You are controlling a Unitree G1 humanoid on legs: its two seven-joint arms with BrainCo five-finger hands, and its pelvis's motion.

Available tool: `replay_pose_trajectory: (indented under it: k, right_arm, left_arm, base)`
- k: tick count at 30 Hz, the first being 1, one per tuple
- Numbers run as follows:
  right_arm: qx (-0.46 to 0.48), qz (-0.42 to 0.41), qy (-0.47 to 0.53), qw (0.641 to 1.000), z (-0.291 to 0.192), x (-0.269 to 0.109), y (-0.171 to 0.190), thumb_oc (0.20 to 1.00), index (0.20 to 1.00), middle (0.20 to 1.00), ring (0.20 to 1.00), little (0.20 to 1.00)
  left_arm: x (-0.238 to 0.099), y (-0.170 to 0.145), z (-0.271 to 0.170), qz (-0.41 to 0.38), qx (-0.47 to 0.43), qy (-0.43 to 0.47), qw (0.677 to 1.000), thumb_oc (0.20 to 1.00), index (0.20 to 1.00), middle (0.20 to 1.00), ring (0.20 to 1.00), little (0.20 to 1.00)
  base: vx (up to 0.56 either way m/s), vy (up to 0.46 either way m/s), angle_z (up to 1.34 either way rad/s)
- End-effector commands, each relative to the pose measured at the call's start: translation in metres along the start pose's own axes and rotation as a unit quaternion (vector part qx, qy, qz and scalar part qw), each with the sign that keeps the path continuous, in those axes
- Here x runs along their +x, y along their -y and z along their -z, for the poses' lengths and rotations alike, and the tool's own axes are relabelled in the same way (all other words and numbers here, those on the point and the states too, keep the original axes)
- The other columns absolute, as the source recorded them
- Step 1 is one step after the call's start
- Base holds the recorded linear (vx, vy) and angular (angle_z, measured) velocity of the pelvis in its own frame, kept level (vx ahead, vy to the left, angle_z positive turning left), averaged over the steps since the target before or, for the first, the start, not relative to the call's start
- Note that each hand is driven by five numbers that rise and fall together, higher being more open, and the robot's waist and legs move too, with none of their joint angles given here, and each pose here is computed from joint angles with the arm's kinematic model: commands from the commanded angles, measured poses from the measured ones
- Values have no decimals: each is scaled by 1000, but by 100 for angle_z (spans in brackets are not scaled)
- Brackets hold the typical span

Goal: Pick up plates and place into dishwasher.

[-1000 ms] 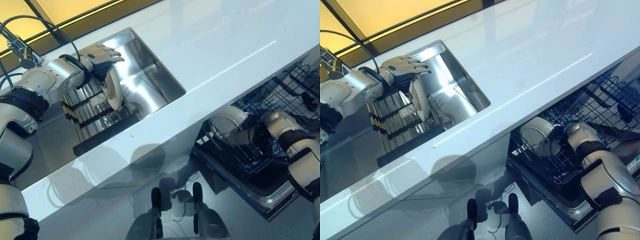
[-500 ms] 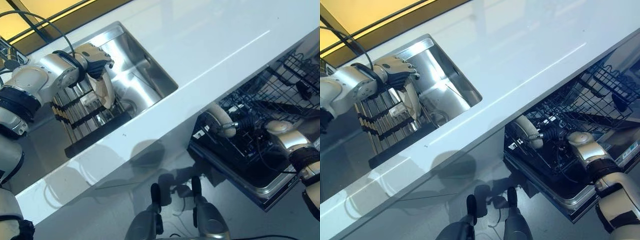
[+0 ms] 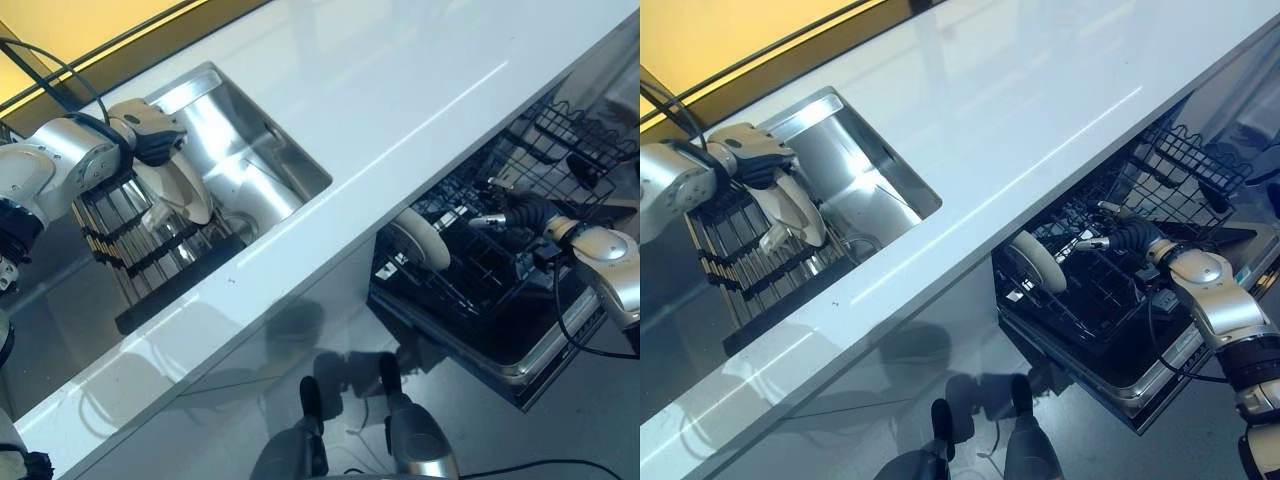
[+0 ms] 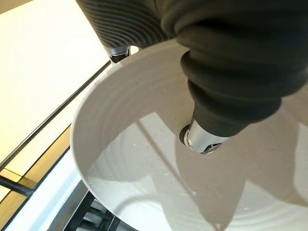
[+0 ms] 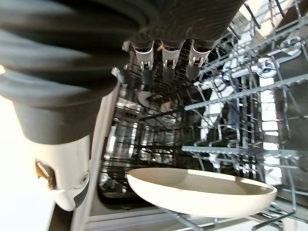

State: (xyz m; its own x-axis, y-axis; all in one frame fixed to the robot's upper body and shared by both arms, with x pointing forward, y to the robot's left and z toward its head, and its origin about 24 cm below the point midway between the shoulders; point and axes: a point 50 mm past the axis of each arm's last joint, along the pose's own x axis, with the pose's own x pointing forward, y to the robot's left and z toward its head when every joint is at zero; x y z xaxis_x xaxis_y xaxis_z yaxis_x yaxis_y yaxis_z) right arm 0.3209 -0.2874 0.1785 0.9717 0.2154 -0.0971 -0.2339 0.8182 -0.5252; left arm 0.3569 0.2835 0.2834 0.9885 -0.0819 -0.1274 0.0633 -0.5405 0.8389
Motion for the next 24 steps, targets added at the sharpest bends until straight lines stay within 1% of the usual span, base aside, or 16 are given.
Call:
replay_pose_trajectory:
  k: [1, 3, 4, 7, 10, 13, 17, 19, 21, 22, 23, 24]
  right_arm:
    - [-33, 27, 83, 996, -29, -10, 8, 1000, 1000, 1000, 1000, 1000]
    - [-30, 31, 92, 995, -30, -11, 6, 1000, 1000, 1000, 1000, 1000]
    - [-28, 35, 99, 994, -30, -12, 5, 1000, 1000, 1000, 1000, 1000]
    - [-19, 42, 108, 993, -26, -15, 1, 1000, 1000, 1000, 1000, 1000]
    - [-21, 47, 111, 992, -23, -16, -3, 1000, 1000, 1000, 1000, 1000]
    - [-25, 43, 110, 993, -24, -15, -5, 1000, 1000, 1000, 1000, 1000]
    - [-31, 40, 117, 992, -23, -16, -11, 1000, 1000, 1000, 1000, 1000]
    - [-26, 37, 125, 991, -25, -16, -13, 1000, 1000, 1000, 1000, 1000]
    - [-20, 33, 140, 989, -29, -16, -17, 1000, 1000, 1000, 1000, 1000]
    - [-19, 27, 158, 987, -33, -16, -19, 1000, 1000, 1000, 1000, 1000]
    - [-19, 25, 165, 986, -34, -15, -21, 1000, 1000, 1000, 1000, 1000]
    - [-18, 23, 182, 983, -39, -15, -24, 1000, 1000, 1000, 1000, 1000]
  left_arm:
    - [-14, 12, 26, -14, -53, -50, 997, 200, 200, 200, 200, 200]
    - [-16, 13, 30, -49, -91, -61, 993, 200, 200, 200, 200, 200]
    - [-17, 13, 32, -77, -119, -68, 988, 200, 200, 200, 200, 200]
    - [-19, 20, 35, -123, -186, -79, 972, 200, 200, 200, 200, 200]
    - [-23, 28, 36, -143, -209, -81, 964, 200, 200, 200, 200, 200]
    - [-28, 30, 38, -187, -231, -86, 951, 200, 200, 200, 200, 200]
    - [-35, 33, 38, -245, -228, -90, 938, 200, 200, 200, 200, 200]
    - [-39, 34, 38, -283, -243, -94, 923, 200, 200, 200, 200, 200]
    - [-43, 36, 37, -321, -289, -93, 897, 200, 200, 200, 200, 200]
    - [-44, 37, 34, -343, -324, -86, 877, 200, 200, 200, 200, 200]
    - [-43, 38, 31, -349, -335, -83, 871, 200, 200, 200, 200, 200]
    - [-43, 38, 28, -365, -360, -77, 855, 200, 200, 200, 200, 200]
  base:
    - [29, -45, -1]
    - [37, -48, 0]
    - [50, -56, 1]
    - [70, -72, 2]
    - [70, -69, 5]
    - [86, -57, 5]
    - [65, -41, 0]
    - [48, -42, 4]
    - [34, -36, 2]
    - [26, -36, 1]
    - [23, -42, 1]
    - [21, -36, 2]
